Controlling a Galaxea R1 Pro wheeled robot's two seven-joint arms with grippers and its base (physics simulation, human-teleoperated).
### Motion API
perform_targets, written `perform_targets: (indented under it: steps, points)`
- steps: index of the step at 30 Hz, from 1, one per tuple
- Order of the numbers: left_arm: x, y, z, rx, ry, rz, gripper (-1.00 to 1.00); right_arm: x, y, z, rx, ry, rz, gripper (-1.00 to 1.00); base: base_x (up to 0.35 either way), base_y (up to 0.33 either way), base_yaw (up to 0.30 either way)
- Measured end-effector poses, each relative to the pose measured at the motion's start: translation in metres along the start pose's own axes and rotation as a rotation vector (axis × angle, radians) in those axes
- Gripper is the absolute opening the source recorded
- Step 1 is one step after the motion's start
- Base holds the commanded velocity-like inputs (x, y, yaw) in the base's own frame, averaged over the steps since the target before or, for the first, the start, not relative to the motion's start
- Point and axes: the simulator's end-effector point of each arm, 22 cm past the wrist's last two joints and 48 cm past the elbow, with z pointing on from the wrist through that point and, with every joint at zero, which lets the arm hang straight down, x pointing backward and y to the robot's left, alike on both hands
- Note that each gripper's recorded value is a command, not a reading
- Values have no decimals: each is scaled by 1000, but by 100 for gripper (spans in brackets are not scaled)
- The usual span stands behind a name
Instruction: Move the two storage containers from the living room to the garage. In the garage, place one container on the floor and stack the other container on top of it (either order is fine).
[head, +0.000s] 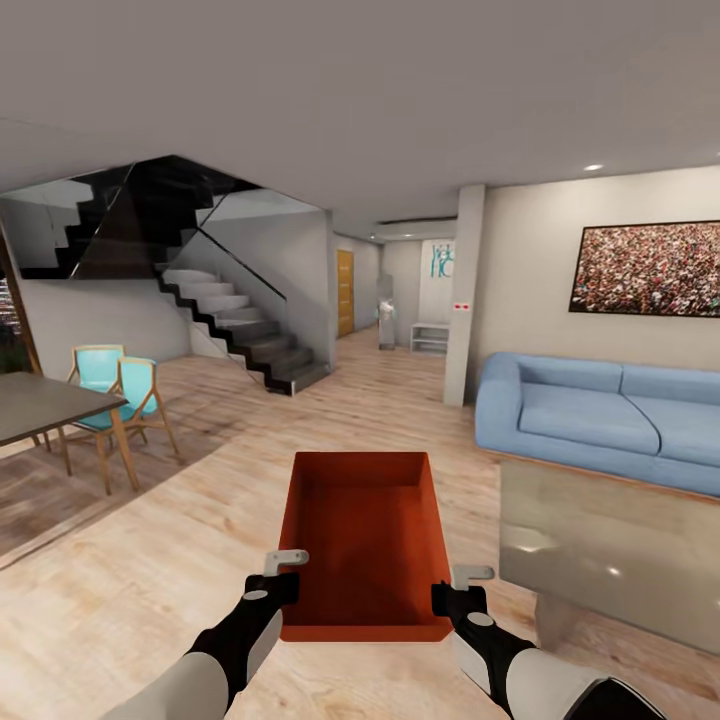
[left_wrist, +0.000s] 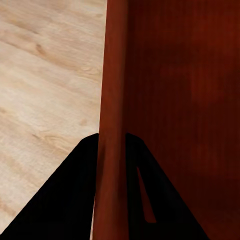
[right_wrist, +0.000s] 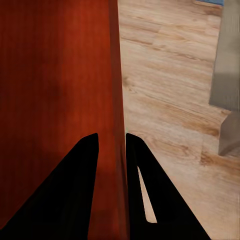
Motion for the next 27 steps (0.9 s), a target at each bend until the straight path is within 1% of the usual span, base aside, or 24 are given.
perform_targets:
  steps: [9,17,27]
  points:
    - [0,0,0,1,0,0,-100,0,0,0,0,0,1,-100,320,0,8]
    - [0,0,0,0,0,0,-100,0,0,0,0,0,1,-100,320,0,237]
    - [0,-1,0,1,0,2,-100,1,0,0,-1,0,5,-100,320,0,27]
